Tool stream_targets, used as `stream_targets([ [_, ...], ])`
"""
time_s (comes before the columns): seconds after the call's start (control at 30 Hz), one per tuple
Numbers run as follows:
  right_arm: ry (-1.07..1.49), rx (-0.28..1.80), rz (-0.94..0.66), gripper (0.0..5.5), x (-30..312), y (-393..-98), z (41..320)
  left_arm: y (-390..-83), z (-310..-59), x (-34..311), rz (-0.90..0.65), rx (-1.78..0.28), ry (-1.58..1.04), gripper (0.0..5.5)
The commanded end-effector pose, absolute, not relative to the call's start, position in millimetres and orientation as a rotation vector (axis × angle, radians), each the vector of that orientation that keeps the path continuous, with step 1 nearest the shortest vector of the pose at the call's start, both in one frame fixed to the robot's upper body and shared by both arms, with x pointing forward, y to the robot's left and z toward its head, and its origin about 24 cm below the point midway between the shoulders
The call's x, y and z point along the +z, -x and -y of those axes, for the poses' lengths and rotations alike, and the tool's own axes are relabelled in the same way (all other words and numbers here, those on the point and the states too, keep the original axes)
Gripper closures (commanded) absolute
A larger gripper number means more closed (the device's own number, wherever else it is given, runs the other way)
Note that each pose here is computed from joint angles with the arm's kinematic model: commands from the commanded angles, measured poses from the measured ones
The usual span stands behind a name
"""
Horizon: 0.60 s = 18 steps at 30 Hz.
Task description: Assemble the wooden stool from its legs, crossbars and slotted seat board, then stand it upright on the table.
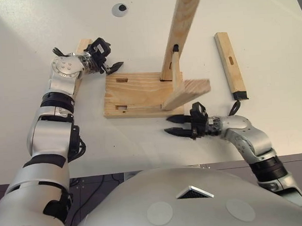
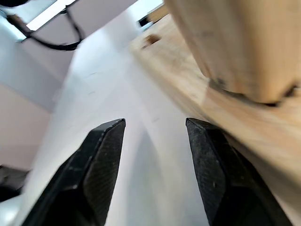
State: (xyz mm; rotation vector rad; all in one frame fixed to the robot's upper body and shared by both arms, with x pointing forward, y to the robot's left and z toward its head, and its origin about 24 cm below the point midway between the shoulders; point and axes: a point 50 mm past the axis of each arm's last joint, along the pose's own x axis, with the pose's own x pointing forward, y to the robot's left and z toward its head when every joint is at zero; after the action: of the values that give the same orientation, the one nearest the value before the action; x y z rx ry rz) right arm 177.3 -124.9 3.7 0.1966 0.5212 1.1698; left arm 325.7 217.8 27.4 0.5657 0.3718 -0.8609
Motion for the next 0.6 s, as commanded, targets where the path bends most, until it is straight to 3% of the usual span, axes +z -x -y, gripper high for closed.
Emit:
stream_targets([
  [0.03,-0.094,0.933,-0.459,3.11,6,-213,143,-292,-233,15,-0.437,-1.029,-0.511,1.65],
  [0.13,-0.094,0.865,-0.386,3.11,13,-233,139,-274,-224,24,-0.395,-1.155,-0.343,1.65],
  [0.33,-0.123,0.796,-0.308,3.11,20,-260,123,-254,-172,53,-0.238,-1.25,-0.123,1.65],
  [0.43,-0.102,0.791,-0.301,3.11,24,-263,130,-256,-181,51,-0.265,-1.184,-0.177,1.65],
  [0.6,-0.097,0.773,-0.286,3.11,33,-258,147,-263,-223,45,-0.324,-1.023,-0.202,1.65],
])
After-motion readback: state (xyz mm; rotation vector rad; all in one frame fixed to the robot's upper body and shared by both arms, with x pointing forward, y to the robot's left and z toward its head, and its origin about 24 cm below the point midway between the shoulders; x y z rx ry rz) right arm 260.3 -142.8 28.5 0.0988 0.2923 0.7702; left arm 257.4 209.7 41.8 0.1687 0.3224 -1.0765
